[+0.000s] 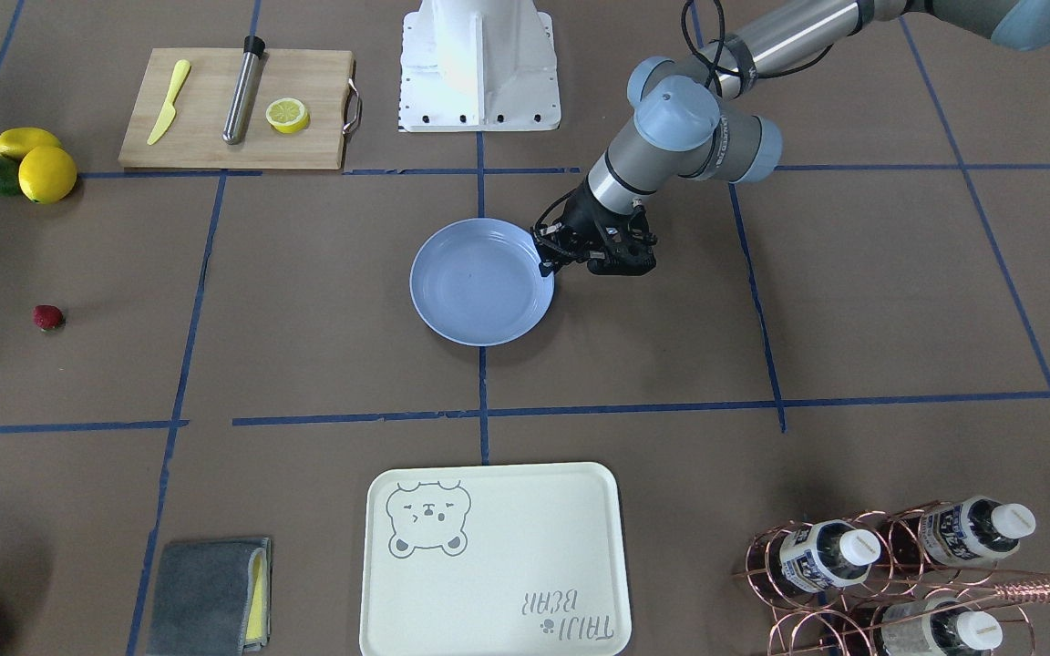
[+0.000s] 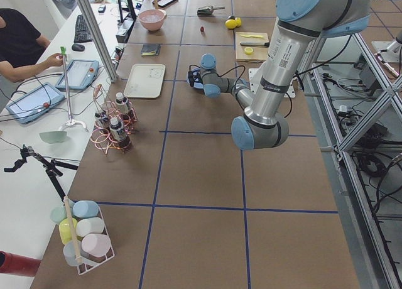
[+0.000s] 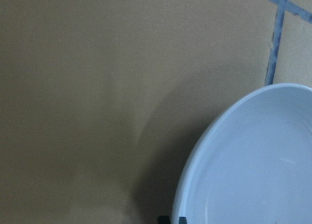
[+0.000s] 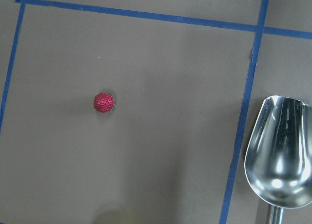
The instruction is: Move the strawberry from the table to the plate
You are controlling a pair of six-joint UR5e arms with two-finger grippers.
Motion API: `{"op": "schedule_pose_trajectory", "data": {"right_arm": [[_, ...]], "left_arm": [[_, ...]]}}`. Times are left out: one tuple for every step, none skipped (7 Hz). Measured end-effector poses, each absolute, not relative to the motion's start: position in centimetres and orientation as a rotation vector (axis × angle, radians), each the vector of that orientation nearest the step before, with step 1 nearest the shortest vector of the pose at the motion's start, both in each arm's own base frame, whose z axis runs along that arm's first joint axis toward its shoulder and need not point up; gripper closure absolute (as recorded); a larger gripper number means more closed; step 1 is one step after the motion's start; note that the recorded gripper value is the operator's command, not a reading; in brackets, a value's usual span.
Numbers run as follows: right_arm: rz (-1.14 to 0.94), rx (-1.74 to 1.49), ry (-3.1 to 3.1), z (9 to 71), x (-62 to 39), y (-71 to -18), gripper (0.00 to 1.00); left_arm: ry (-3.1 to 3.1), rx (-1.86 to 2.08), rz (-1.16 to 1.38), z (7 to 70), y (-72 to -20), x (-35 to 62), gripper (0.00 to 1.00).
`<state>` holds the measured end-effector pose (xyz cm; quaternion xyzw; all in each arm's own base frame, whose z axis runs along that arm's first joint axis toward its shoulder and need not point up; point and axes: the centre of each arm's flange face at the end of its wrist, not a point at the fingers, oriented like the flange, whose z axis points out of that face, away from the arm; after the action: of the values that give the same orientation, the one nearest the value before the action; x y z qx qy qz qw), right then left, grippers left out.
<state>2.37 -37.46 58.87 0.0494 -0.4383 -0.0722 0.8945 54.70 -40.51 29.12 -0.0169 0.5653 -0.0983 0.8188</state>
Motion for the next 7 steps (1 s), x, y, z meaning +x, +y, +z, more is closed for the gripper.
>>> {"op": "schedule_pose_trajectory", "data": {"right_arm": [[-0.15,0.103,-0.909,58.9,2.4,-37.5,0.0],[-0.15,0.103,-0.909,58.9,2.4,-37.5,0.0],[-0.15,0.103,-0.909,58.8,2.4,-37.5,0.0],[-0.153,0.102,-0.909,58.8,2.2,-37.5,0.0],[-0.151,0.085,-0.906,58.8,1.5,-37.7,0.0],[-0.14,0.054,-0.884,58.7,-0.2,-38.2,0.0],[-0.13,0.043,-0.839,58.2,-2.7,-38.9,0.0]], "left_arm": [[1.203,-0.033,-0.211,29.2,-40.5,54.7,0.58],[1.203,-0.031,-0.211,29.2,-40.5,54.7,0.5],[1.205,-0.03,-0.21,29.1,-40.4,54.7,0.49],[1.214,-0.025,-0.207,28.6,-40.4,54.5,0.49],[1.232,-0.017,-0.205,27.7,-40.4,53.8,0.49],[1.251,-0.006,-0.205,26.9,-40.4,52.6,0.49],[1.262,0.001,-0.208,26.5,-40.4,51.3,0.49]]}}
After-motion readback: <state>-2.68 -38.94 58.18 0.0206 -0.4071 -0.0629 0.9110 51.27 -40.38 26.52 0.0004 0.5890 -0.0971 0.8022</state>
